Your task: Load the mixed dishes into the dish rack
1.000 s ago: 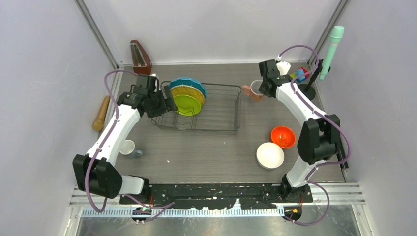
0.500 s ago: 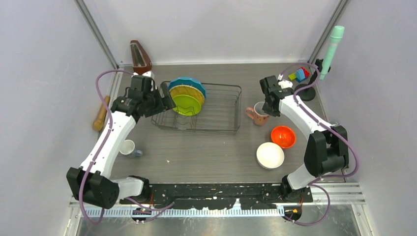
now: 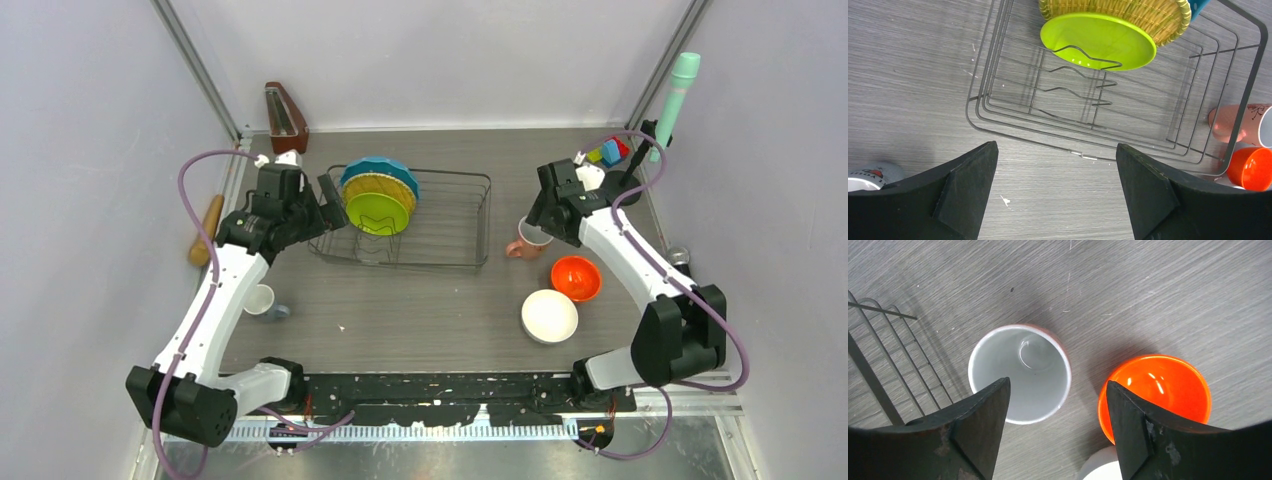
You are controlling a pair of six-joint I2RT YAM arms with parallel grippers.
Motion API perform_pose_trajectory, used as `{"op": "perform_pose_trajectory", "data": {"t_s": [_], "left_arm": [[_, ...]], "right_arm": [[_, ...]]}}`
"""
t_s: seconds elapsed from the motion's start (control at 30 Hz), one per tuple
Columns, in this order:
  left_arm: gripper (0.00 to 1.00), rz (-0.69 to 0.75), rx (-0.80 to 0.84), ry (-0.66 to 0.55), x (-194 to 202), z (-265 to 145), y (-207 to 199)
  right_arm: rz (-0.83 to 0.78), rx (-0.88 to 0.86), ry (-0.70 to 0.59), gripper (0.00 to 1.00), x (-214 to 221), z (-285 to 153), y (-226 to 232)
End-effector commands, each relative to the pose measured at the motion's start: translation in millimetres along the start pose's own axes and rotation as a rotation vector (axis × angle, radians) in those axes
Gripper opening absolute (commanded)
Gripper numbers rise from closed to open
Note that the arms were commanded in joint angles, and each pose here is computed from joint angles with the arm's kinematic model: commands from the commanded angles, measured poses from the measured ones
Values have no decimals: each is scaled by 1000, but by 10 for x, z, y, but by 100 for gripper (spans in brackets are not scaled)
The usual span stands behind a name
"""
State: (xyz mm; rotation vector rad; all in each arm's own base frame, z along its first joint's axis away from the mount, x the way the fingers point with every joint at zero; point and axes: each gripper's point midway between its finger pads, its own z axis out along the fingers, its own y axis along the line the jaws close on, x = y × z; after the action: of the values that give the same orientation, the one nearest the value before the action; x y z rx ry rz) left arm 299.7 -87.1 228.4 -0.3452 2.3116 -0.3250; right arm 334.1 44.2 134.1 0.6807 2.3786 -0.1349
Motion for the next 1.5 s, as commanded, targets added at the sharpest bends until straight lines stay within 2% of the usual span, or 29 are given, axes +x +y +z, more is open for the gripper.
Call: {"op": "perform_pose_trajectory", "data": {"t_s": [0.0,0.33,0.4,0.5,0.7,1.0,1.27,1.37,1.43,1.47], "left_arm": [[91,12,28,-38,-51,-98,-20],[92,12,58,-34,4,-134,-43],[92,20,70,-33,6,-142,-61],[92,25,108,-23,32,-169,-122],[92,18,117,-19,81,-170,-115],[92,21,97,1,164,-139,-52],[93,23,94,21,197,-104,-50],[93,27,94,24,202,-96,-51],[93,28,92,25,201,-88,-47],[93,27,90,25,200,-84,-45]], "right_arm": [[30,7,-79,77,-251,-321,-116],[190,115,-132,72,-305,-515,-703],[265,137,-103,69,-254,-448,-804],[418,164,9,65,-93,-249,-941],[602,133,114,62,6,-10,-890],[693,168,246,60,233,274,-757],[739,215,216,56,274,547,-829],[741,227,204,46,256,601,-879],[742,237,211,35,282,617,-909],[740,241,214,23,298,613,-923]]}}
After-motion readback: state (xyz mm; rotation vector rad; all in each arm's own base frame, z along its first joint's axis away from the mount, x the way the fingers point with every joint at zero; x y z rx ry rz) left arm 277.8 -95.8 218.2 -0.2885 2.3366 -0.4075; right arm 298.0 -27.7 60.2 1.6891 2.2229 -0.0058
